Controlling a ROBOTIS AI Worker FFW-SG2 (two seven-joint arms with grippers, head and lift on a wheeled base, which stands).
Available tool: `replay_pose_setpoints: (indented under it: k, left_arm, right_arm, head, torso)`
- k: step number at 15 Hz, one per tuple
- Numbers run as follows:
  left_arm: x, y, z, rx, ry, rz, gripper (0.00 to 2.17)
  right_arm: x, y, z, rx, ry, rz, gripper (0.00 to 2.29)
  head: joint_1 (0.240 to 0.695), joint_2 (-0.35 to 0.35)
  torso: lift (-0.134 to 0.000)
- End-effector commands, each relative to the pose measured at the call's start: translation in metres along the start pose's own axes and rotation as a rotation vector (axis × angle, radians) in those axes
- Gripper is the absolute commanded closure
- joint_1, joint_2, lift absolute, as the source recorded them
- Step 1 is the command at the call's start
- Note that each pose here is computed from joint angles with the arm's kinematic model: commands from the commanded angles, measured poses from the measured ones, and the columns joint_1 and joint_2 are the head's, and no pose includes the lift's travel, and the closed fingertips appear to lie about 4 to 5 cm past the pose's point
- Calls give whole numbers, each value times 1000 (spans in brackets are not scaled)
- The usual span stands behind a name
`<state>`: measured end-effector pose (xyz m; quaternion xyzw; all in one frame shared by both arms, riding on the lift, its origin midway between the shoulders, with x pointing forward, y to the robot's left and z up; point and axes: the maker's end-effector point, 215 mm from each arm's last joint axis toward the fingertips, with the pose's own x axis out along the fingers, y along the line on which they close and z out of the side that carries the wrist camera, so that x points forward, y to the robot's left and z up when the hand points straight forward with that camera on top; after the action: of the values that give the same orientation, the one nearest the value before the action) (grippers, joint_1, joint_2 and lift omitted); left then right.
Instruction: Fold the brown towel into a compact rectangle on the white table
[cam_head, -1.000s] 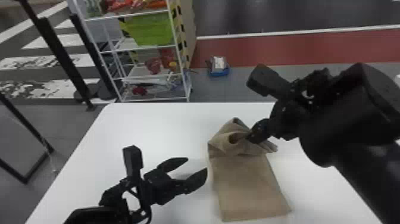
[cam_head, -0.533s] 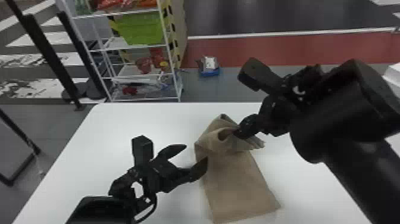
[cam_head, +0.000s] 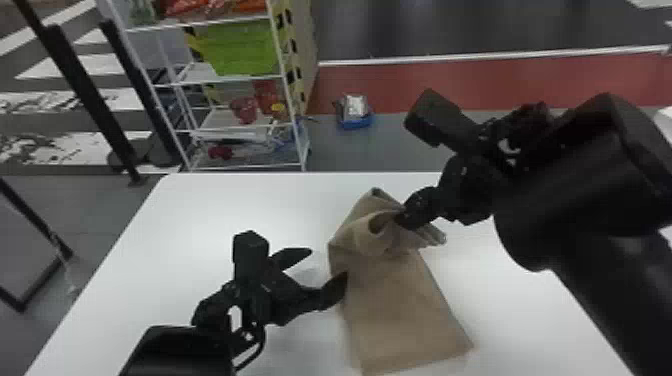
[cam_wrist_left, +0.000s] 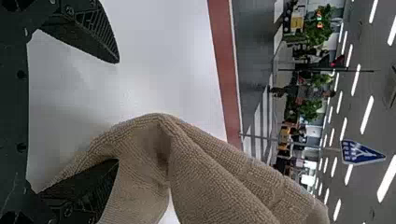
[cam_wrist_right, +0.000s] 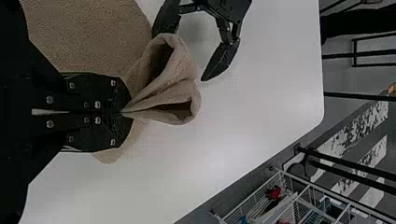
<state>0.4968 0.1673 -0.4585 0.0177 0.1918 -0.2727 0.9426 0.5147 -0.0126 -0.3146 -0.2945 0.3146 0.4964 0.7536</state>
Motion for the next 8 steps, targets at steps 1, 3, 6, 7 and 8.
replay_pose_setpoints:
  k: [1, 3, 6, 7, 8]
  left_arm:
    - [1, 5, 1, 9, -3, 9, 137]
    - [2, 6, 1, 14, -1, 12, 137]
    - [1, 12, 3, 18, -3, 24, 137]
    - [0, 15, 2, 14, -3, 29, 137]
    - [-1, 18, 3, 14, -4, 34, 137]
  right_arm:
    - [-4, 1, 4, 1, -13, 6, 1474]
    - [-6, 5, 5, 7, -21, 10, 1474]
    - [-10, 28, -3, 11, -16, 31, 1474]
    - [-11, 35, -9, 12, -10, 35, 1474]
    - [-12, 40, -17, 6, 5, 38, 1474]
  head:
    - [695, 168]
    - [695, 172]
    - [695, 177]
    - [695, 179]
    - [695, 182]
  torso:
    - [-124]
    - [-124]
    - [-124]
    - [-124]
    - [-124]
